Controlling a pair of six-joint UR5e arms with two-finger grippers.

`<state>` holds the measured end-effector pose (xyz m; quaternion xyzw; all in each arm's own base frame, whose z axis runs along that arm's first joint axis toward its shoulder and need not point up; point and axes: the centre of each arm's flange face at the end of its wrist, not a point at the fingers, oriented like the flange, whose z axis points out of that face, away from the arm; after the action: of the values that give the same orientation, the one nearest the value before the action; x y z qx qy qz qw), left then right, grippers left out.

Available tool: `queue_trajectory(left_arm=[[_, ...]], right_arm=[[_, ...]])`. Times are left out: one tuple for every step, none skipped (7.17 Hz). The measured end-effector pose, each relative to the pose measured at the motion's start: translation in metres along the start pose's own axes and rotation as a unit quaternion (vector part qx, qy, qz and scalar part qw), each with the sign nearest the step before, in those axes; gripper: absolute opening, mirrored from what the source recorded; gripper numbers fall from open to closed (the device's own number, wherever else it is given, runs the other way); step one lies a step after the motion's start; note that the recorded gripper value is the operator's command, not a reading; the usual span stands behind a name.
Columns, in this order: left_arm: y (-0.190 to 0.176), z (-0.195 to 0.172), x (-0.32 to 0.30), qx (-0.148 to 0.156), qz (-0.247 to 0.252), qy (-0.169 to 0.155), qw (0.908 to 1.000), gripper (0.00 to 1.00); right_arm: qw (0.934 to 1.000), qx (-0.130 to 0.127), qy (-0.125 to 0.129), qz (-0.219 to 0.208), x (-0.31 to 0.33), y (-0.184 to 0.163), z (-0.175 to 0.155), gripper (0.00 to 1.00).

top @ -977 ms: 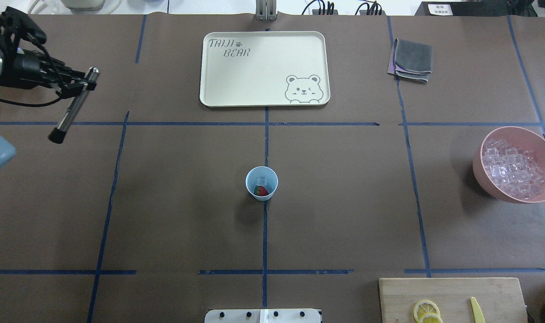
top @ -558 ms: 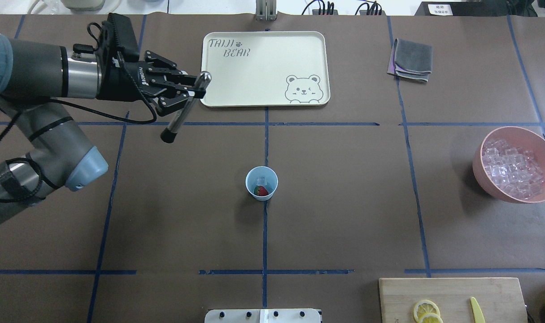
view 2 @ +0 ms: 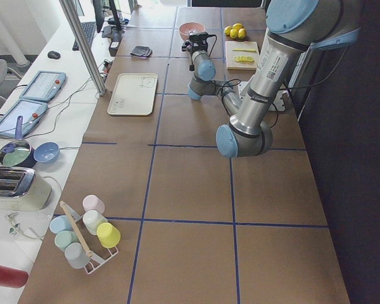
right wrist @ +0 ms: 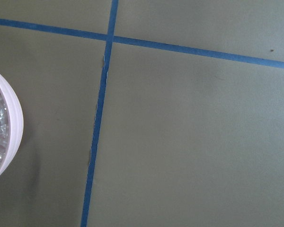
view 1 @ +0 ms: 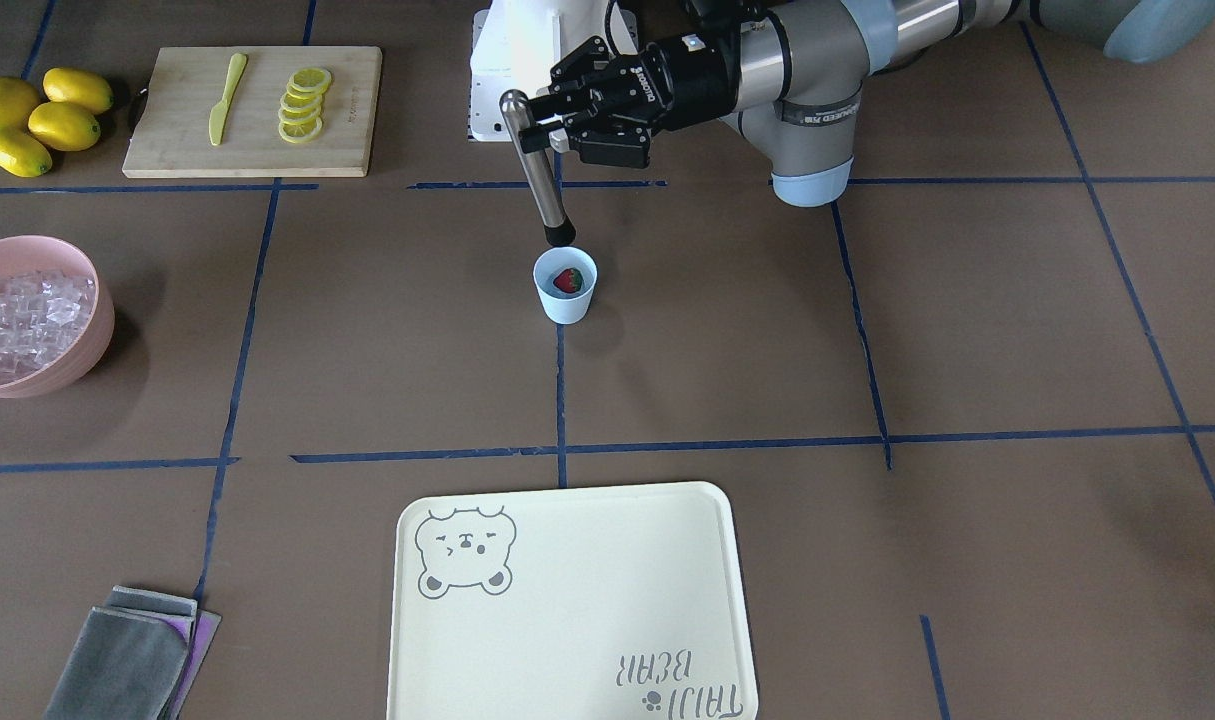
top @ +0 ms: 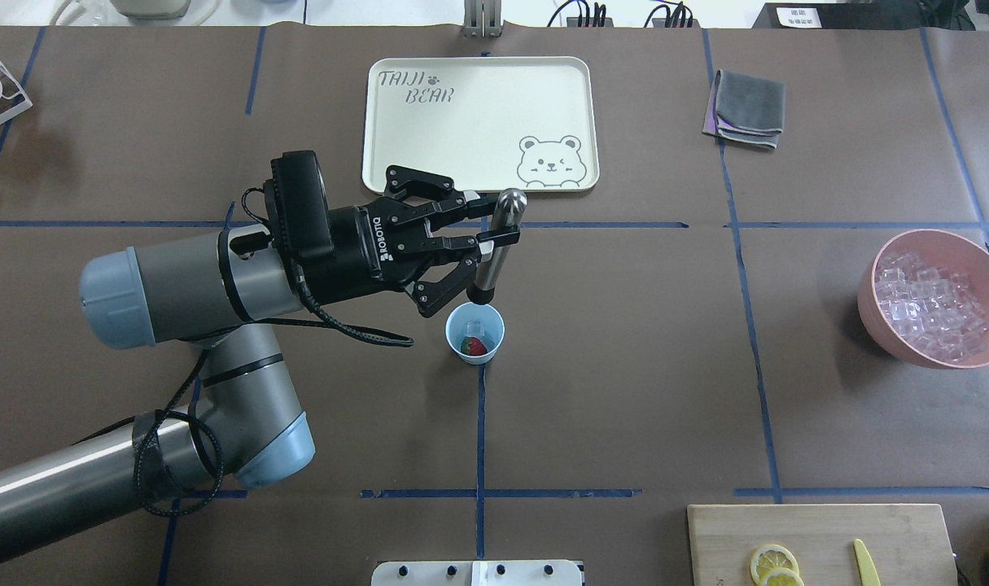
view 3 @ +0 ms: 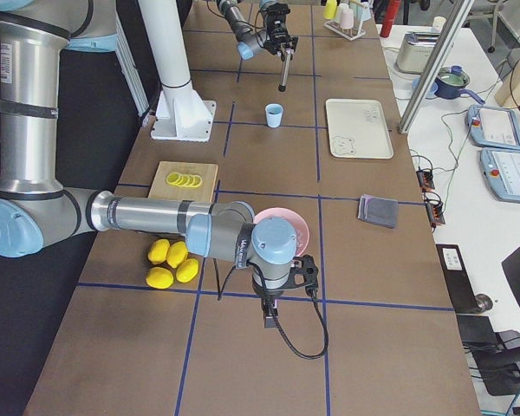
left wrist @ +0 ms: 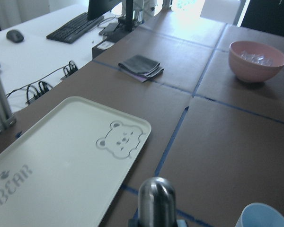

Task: Mash ice and strawberries in cup
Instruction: 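Carry the pestle with the left gripper over the light-blue cup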

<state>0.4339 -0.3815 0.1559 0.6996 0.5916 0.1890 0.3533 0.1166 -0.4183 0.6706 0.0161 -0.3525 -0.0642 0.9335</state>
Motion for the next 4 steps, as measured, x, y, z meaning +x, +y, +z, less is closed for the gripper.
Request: queue_trajectory(left_arm=[[0.012,-0.001,0.003,0.022,0.013,-0.001,0.9997,0.01],[0.034,0.0,0.002,0.036,0.022,-0.002,0.9991,0.01],[0.058,-0.002,-0.003,0.044,0.026,-0.004,0.9987,0.01],[0.076,-0.006,-0.005,0.046,0.027,-0.006,0.9985,0.0]], right_arm=[[1.0,0.0,0.0,0.0,0.0,0.0,0.0,0.99],[1.0,0.001,0.0,-0.001,-0.001,-0.001,-0.001,0.99],[1.0,0.0,0.0,-0.001,-0.001,-0.001,0.0,0.99],[1.0,0.0,0.0,-0.001,-0.001,0.0,0.0,0.99]])
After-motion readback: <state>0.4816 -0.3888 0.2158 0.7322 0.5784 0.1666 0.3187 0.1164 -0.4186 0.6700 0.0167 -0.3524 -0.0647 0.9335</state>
